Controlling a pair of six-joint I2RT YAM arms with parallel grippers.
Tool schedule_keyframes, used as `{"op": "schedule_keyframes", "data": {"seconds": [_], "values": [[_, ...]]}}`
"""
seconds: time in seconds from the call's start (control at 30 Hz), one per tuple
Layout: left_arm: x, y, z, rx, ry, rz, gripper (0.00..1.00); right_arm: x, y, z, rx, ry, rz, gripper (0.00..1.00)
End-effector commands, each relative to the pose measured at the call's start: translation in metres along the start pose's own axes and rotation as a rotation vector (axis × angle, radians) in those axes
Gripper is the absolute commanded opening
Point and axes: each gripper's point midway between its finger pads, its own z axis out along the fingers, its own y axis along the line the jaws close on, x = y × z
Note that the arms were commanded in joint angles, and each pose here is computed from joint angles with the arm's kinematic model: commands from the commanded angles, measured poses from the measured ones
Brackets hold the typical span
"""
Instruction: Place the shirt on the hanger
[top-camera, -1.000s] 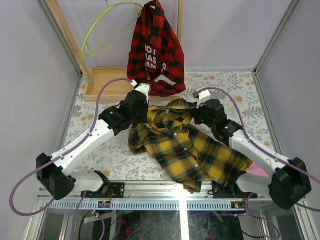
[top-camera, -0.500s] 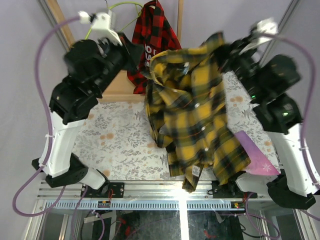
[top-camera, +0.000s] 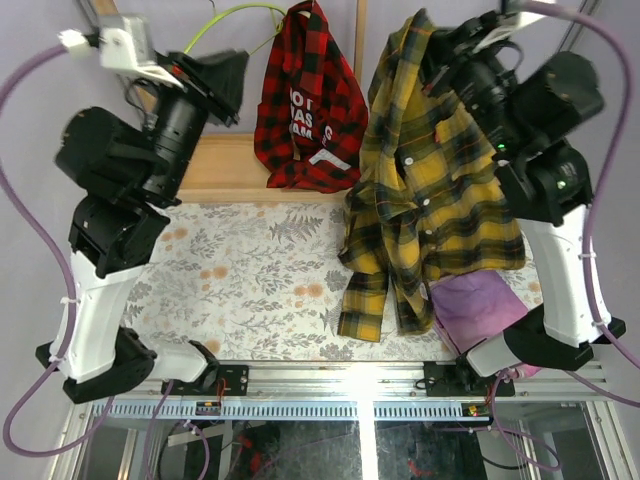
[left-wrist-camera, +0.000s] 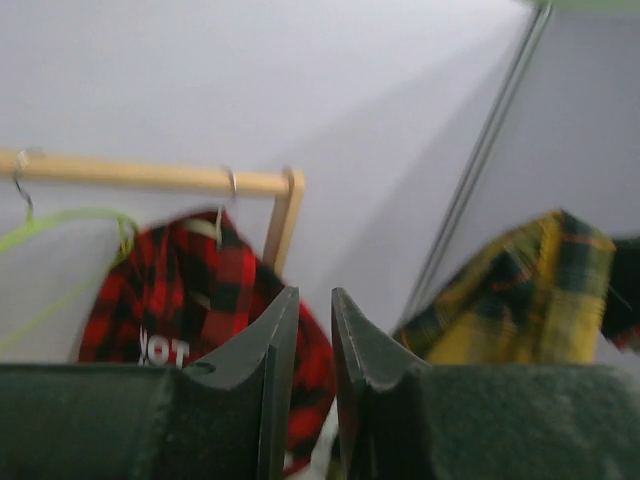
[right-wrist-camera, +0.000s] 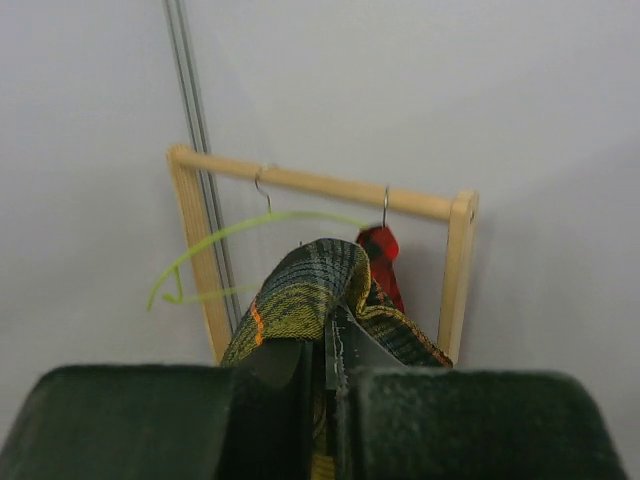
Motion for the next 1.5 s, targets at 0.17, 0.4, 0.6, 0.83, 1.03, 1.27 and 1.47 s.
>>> {"op": "schedule_keyframes", "data": {"seconds": [0.17,0.4,0.6,0.83,1.03,1.27,1.47], "values": [[0.143,0.011,-0.039,0.047,0.318,-0.048,0.4,0.09,-0.036,0.003,0.203,0.272,0.009,0.0],[0.23,0.01,-0.06,-0.015,0.473,-0.06,0.63,0.197,-0.052,-0.005,0.313,0.566,0.047,0.0],[0.279,-0.025,-0.074,-0.069,0.517,0.026,0.71,0.245,-0.046,-0.022,0.304,0.657,0.102,0.0],[0.329,-0.024,-0.081,-0.272,0.493,0.098,0.71,0.245,-0.042,-0.034,0.289,0.664,0.107,0.0],[0.363,-0.02,-0.082,-0.343,0.481,0.059,0.71,0.235,-0.035,-0.042,0.265,0.638,0.139,0.0],[0.382,-0.031,-0.076,-0.349,0.465,-0.003,0.72,0.234,-0.025,-0.047,0.225,0.632,0.181,0.0],[0.367,-0.036,-0.093,-0.338,0.406,-0.056,0.69,0.251,-0.027,-0.054,0.237,0.672,0.172,0.0]]}}
